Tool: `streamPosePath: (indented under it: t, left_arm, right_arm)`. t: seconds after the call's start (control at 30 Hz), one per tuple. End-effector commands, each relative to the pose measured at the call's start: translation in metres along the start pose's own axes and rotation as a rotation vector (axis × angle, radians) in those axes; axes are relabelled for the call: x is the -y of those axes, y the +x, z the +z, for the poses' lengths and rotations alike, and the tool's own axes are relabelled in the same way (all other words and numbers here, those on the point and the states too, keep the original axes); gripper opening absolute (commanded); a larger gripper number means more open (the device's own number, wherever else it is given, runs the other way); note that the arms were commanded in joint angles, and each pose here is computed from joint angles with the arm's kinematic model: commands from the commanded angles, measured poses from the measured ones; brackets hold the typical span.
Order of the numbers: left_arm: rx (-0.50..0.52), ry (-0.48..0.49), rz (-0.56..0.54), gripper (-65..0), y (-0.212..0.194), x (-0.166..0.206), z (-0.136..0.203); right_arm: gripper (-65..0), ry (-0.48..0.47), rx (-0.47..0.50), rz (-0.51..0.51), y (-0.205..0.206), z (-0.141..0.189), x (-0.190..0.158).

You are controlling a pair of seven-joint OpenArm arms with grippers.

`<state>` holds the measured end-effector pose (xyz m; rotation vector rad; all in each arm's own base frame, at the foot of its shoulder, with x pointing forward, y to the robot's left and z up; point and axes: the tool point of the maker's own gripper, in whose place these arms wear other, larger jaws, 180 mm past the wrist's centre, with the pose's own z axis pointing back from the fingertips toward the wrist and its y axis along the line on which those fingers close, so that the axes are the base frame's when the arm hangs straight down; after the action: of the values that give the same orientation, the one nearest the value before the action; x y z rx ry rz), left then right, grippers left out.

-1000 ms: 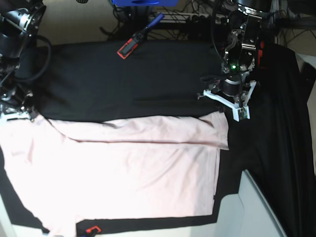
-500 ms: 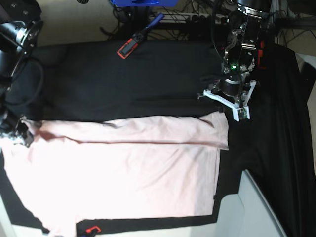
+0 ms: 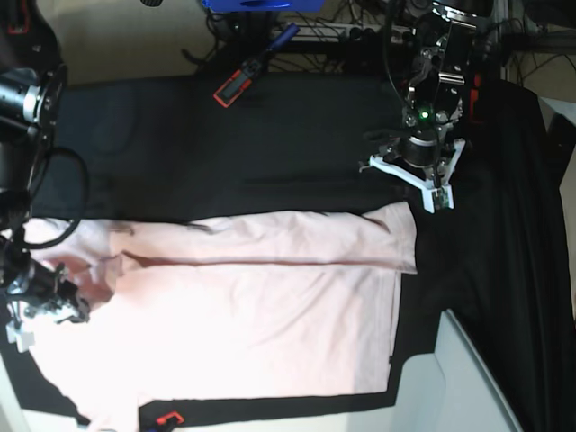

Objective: Fold the T-shirt properly
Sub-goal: 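Move the right gripper along the folded edge toward the sleeve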

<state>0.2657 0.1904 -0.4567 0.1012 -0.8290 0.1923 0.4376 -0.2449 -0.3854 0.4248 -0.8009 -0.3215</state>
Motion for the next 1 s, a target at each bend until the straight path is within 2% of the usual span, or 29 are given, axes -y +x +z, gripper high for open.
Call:
streamPosePath:
  t: [0.0, 0.3, 0.53, 0.97]
  left_arm:
    - [0.057, 0.002, -0.002, -44.2, 0.018, 0.0, 0.0]
    - [0.059, 0.002, -0.004, -44.2, 0.019, -0.001, 0.0]
    - [0.044, 0.007, -0.011, -44.2, 0.013, -0.003, 0.0]
    - [0.036, 0.008, -0.013, -44.2, 0.009, -0.004, 0.001]
  right_arm:
    - [-64.4, 0.013, 0.063, 0.023, 0.032, 0.004, -0.005]
    - [-64.4, 0.052, 0.049, 0.167, 0.039, -0.026, -0.044]
    - [-64.4, 0.072, 0.06, 0.268, 0.05, -0.038, -0.069]
    - [-63.8, 0.059, 0.059, 0.386, 0.048, -0.055, -0.078]
